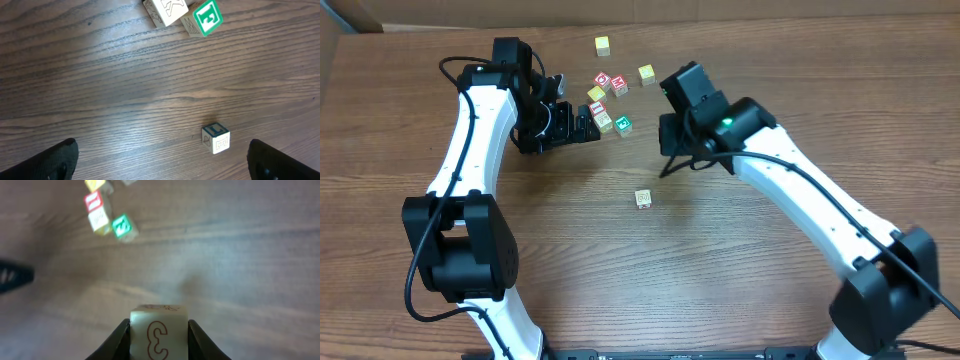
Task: Flip 5 blocks
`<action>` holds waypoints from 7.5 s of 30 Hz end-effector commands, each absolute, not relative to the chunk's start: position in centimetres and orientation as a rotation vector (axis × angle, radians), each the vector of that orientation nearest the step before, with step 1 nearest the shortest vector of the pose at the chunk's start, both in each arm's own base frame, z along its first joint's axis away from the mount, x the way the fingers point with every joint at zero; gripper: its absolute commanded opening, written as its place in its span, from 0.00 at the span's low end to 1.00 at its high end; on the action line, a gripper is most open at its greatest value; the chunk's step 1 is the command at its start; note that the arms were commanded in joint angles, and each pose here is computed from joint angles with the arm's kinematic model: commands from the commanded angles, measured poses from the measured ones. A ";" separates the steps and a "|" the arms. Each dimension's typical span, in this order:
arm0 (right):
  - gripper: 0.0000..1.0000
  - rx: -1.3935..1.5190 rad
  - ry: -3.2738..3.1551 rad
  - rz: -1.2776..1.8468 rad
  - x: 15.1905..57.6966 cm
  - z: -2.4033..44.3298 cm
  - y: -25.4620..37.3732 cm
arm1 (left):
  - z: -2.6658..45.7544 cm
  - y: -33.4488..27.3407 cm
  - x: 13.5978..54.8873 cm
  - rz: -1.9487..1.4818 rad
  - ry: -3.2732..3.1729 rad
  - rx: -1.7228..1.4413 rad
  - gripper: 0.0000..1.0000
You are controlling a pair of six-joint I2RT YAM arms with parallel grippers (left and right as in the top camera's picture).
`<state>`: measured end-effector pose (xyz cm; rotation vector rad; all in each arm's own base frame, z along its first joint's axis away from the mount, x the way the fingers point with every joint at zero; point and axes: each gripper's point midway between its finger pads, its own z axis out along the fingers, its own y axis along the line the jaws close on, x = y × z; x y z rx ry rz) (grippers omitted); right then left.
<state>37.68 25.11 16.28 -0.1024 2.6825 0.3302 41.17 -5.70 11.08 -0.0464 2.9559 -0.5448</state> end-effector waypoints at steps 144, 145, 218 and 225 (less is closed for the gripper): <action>0.14 0.141 2.847 0.500 31.6 2.6 26.6 | 11.4 -5.2 41.8 -0.529 2.939 -0.037 1.00; 0.14 0.141 2.848 0.504 31.6 2.6 26.6 | 11.4 -5.2 41.8 -0.529 2.939 -0.037 1.00; 0.04 -0.127 2.659 0.544 35.2 2.7 29.0 | 11.4 -5.3 41.8 -0.530 2.939 -0.037 1.00; 0.04 -0.127 2.681 0.532 35.1 1.5 29.0 | 11.4 -5.2 41.8 -0.529 2.939 -0.037 1.00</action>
